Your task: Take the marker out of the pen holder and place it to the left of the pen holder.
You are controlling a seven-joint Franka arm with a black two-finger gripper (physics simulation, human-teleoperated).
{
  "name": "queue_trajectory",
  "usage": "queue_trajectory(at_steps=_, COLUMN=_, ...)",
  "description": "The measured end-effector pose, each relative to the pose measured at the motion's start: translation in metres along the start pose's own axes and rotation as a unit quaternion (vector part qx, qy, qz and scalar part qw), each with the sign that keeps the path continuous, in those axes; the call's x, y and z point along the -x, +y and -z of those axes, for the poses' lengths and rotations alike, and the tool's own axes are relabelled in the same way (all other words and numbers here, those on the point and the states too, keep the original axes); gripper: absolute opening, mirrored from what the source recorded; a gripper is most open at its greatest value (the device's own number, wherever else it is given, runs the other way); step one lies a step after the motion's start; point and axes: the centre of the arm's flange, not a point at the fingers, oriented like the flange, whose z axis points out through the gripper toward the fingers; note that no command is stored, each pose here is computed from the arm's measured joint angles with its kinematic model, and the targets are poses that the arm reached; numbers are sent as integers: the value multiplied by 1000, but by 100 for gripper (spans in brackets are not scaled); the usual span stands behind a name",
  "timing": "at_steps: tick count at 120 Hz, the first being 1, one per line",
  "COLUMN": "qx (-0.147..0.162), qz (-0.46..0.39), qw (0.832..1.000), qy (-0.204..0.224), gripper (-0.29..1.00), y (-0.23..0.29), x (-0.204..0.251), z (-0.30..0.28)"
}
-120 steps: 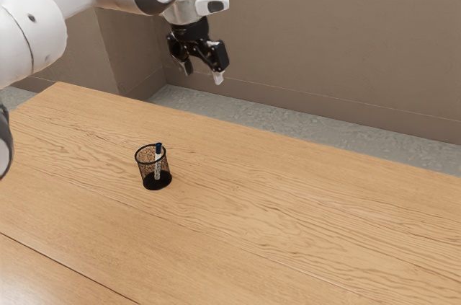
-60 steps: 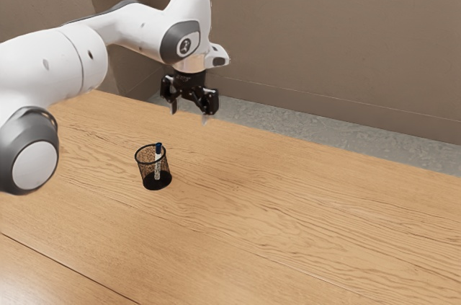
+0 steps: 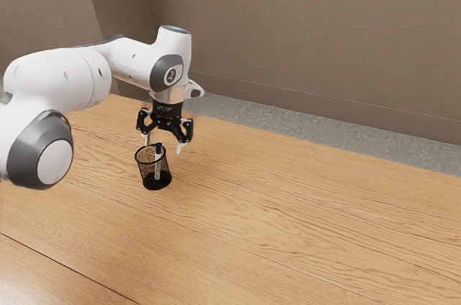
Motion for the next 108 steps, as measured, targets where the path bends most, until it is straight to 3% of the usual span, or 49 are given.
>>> queue_trajectory(at_steps=28, qx=6, qz=-4, qw=1000, qy=12, gripper=68, y=22, x=16, z=18)
queue_trajectory(at_steps=78, qx=14, qz=42, qw=999, qy=-4, gripper=67, y=-29, x=48, z=15)
queue_trajectory(at_steps=108, qx=18, qz=52, qw=998, qy=2, gripper=41, y=-32, x=46, z=13)
